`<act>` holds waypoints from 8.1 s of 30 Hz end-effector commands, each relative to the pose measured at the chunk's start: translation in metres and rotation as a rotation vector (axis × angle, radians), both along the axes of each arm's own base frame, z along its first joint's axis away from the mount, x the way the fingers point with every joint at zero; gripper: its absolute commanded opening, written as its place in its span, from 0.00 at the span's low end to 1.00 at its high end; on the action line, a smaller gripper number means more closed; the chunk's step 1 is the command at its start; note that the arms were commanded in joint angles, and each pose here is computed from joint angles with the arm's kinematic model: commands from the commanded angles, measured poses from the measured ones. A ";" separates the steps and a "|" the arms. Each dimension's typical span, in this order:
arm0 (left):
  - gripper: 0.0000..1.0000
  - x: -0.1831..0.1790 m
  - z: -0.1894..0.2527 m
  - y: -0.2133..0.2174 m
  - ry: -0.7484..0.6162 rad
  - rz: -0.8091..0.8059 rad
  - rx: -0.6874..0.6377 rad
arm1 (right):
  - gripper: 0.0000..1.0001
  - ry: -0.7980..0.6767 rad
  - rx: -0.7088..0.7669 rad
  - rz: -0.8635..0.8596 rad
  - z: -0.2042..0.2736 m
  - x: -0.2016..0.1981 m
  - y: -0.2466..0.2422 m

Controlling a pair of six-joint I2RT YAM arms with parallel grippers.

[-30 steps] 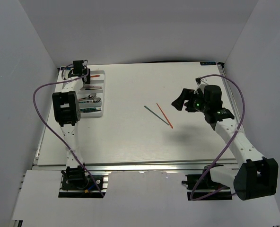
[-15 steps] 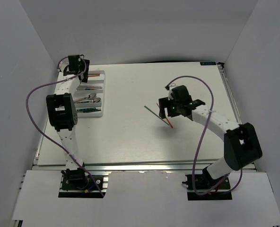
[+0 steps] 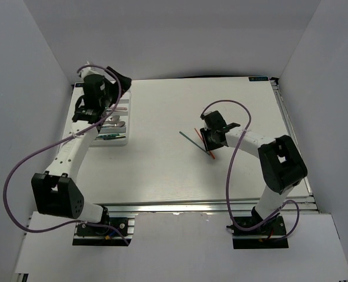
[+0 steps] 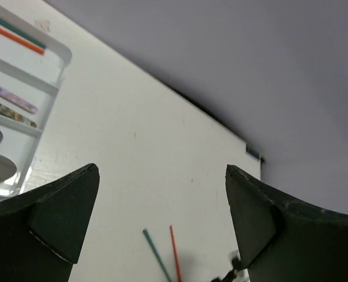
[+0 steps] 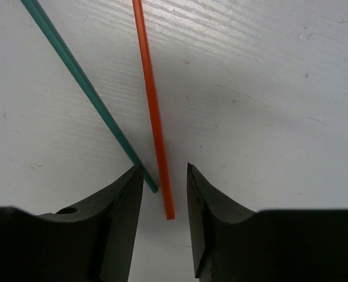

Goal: Sort the eating utensils into containers

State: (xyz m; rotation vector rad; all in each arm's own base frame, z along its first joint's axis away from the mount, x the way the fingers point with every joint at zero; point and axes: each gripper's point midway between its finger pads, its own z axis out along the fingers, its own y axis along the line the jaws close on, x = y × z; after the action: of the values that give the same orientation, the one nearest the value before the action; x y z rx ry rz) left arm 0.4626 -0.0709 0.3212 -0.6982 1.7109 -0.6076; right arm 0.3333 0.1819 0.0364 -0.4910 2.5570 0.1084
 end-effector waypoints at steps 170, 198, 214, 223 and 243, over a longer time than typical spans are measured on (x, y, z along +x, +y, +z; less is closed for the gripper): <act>0.00 -0.104 -0.132 -0.162 0.184 -0.511 -0.225 | 0.66 0.047 0.979 0.439 0.177 -0.033 0.190; 0.00 0.195 -0.198 0.214 0.216 0.342 -0.538 | 0.89 0.009 0.770 0.165 0.117 -0.032 0.056; 0.20 0.215 -0.190 0.226 0.133 0.341 -0.532 | 0.89 -0.001 0.771 0.174 0.126 -0.024 0.060; 0.57 0.209 -0.193 0.220 0.158 0.319 -0.523 | 0.89 -0.042 0.745 0.178 0.140 -0.017 0.056; 0.98 0.164 -0.092 0.153 0.115 0.130 -0.356 | 0.89 -0.225 0.650 0.118 0.189 -0.010 0.031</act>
State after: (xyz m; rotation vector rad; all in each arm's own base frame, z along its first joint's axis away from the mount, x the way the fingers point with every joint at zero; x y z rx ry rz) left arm 0.6397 0.1054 0.1707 -1.2556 1.6578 -0.7911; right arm 0.3154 0.2209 0.1861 -0.3612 2.2113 0.9144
